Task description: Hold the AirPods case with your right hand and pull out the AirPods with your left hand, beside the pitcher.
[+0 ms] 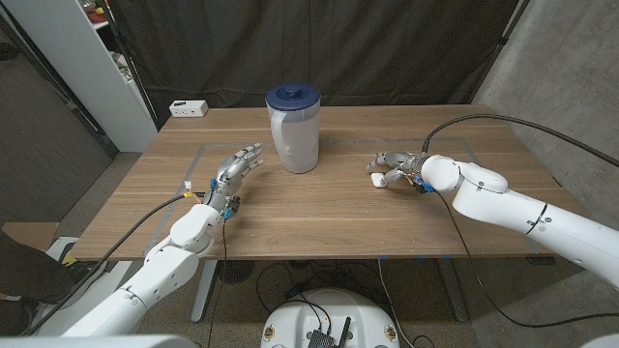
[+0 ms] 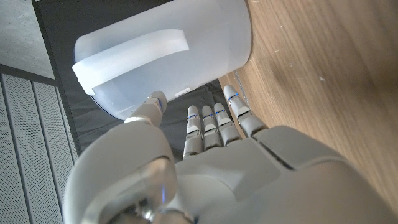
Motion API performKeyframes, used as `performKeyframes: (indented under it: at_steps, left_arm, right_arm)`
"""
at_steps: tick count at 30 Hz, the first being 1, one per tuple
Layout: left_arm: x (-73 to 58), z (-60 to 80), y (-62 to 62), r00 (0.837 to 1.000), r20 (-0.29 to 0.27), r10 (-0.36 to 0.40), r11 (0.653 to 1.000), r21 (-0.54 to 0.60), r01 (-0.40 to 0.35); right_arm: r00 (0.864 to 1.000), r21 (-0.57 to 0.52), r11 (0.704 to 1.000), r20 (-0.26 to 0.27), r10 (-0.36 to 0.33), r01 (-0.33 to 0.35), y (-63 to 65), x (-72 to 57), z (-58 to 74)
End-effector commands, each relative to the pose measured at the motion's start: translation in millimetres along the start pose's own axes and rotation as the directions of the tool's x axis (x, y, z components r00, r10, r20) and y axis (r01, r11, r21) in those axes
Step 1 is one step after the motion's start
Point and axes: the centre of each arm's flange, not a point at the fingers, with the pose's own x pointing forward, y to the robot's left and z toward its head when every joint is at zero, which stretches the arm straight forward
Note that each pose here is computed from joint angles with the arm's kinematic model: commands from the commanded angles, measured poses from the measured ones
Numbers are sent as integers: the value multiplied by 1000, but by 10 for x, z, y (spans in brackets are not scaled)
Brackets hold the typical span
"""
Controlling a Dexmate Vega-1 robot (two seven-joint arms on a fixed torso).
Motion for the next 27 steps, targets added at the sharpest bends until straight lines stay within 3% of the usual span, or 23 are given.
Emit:
performKeyframes:
  at_steps: [1,11,27]
  left_arm:
    - [49,-29,-16,1000,-7,-6,1000,-8,6]
    - [117,-17,3,1000,-8,-16,1000,-1,16]
    - [176,33,20,1000,-15,-23,1000,14,23]
  right_arm:
    - [994,14,999,-101,44,-43,-9,-94,-15]
    - [989,58,998,-145,23,-15,55,-33,-42]
    - [990,91,995,-136,42,-30,23,109,-55]
